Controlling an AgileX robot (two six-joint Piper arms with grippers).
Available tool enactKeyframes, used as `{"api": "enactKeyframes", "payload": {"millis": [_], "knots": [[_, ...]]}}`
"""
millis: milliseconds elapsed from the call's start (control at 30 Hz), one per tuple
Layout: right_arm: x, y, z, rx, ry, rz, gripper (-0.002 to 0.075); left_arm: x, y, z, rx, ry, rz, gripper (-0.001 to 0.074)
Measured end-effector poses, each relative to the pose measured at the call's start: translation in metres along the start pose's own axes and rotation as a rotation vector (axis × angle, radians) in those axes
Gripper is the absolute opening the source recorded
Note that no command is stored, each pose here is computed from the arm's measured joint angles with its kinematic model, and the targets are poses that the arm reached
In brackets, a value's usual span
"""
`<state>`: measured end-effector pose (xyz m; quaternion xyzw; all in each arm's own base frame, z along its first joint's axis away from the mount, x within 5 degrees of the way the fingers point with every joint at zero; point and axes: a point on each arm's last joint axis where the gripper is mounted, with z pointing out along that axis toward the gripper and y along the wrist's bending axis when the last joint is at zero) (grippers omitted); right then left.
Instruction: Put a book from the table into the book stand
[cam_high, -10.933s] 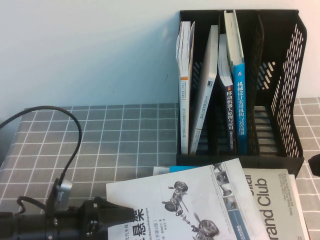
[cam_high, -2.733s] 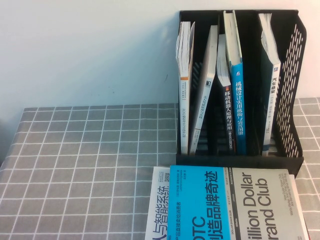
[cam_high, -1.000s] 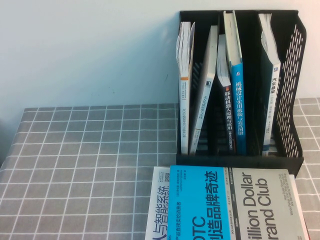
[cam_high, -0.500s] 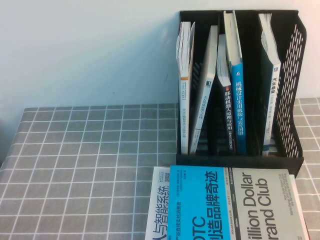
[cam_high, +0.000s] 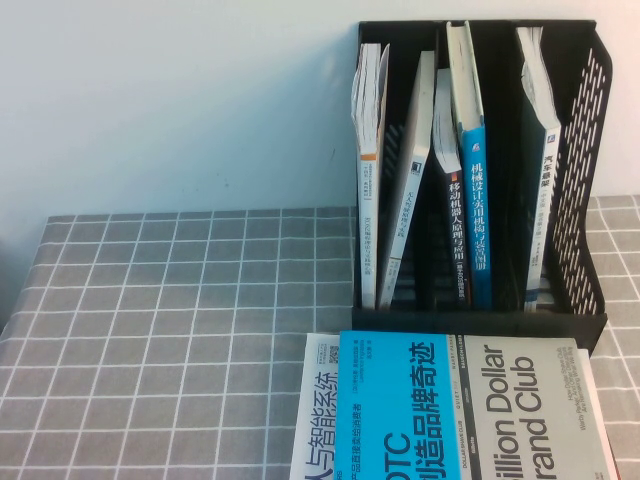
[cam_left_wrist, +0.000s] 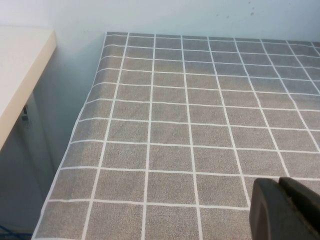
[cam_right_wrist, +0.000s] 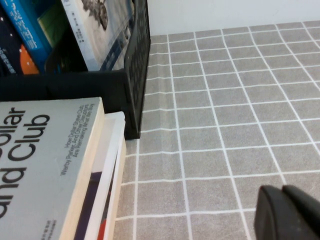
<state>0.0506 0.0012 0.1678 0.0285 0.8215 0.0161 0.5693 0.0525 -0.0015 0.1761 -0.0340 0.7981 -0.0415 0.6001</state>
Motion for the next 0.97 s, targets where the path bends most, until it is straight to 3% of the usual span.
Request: {"api": "enactKeyframes", "payload": {"millis": [967], "knots": [[-0.0002, -0.0003, 0.0000, 0.006, -0.002, 0.018, -0.0003, 0.0000, 0.0000, 0.0000, 0.000, 0.000, 0.000, -0.0003]]}}
